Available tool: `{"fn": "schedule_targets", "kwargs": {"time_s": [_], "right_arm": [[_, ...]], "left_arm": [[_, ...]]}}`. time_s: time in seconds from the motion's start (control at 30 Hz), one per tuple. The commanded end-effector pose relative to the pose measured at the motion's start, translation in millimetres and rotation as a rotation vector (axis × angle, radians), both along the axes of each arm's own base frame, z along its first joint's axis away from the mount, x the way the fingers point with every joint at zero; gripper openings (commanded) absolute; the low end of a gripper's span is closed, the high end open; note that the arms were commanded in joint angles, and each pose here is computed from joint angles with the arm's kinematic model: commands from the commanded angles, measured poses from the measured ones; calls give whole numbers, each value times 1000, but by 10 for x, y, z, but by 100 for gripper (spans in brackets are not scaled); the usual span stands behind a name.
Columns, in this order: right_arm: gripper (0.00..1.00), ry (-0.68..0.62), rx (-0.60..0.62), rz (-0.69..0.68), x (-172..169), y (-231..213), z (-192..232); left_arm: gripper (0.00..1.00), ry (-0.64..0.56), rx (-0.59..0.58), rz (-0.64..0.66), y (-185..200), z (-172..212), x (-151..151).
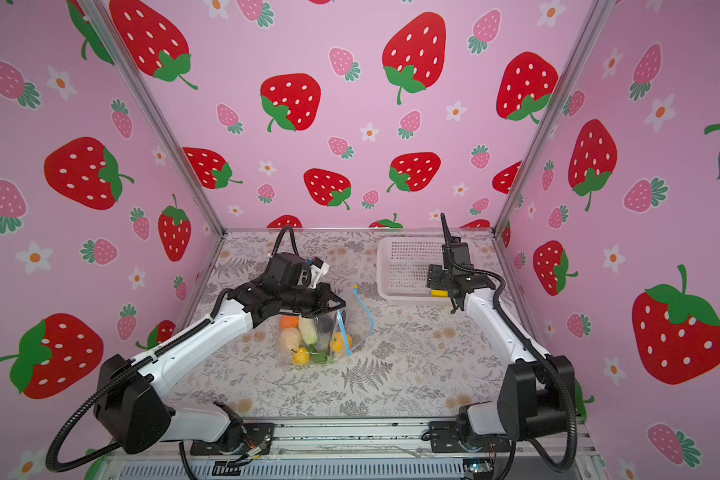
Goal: Place the food in the zip-top bag and seal the zipper
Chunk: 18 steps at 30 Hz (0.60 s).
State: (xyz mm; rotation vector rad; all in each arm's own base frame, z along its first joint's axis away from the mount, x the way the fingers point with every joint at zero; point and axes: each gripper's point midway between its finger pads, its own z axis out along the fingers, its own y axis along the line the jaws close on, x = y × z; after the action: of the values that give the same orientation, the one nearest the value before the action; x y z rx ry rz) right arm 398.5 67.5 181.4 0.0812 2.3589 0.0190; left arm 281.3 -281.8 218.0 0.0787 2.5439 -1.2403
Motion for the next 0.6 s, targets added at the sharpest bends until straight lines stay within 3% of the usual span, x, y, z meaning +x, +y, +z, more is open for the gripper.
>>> {"fn": "schedule_targets", "kwargs": {"time_s": [0.0,0.2,0.57], "right_arm": [[75,23,46,-147,174,-247,-37],[77,103,184,-319,487,-370,-130],[82,223,350,-553,598,-339,-255]], "left_arm": [[0,9,1,-29,-14,-43,13],[0,9,-7,-21,-1,-37,64],[0,29,-15,-14,-25,-92,165]]}}
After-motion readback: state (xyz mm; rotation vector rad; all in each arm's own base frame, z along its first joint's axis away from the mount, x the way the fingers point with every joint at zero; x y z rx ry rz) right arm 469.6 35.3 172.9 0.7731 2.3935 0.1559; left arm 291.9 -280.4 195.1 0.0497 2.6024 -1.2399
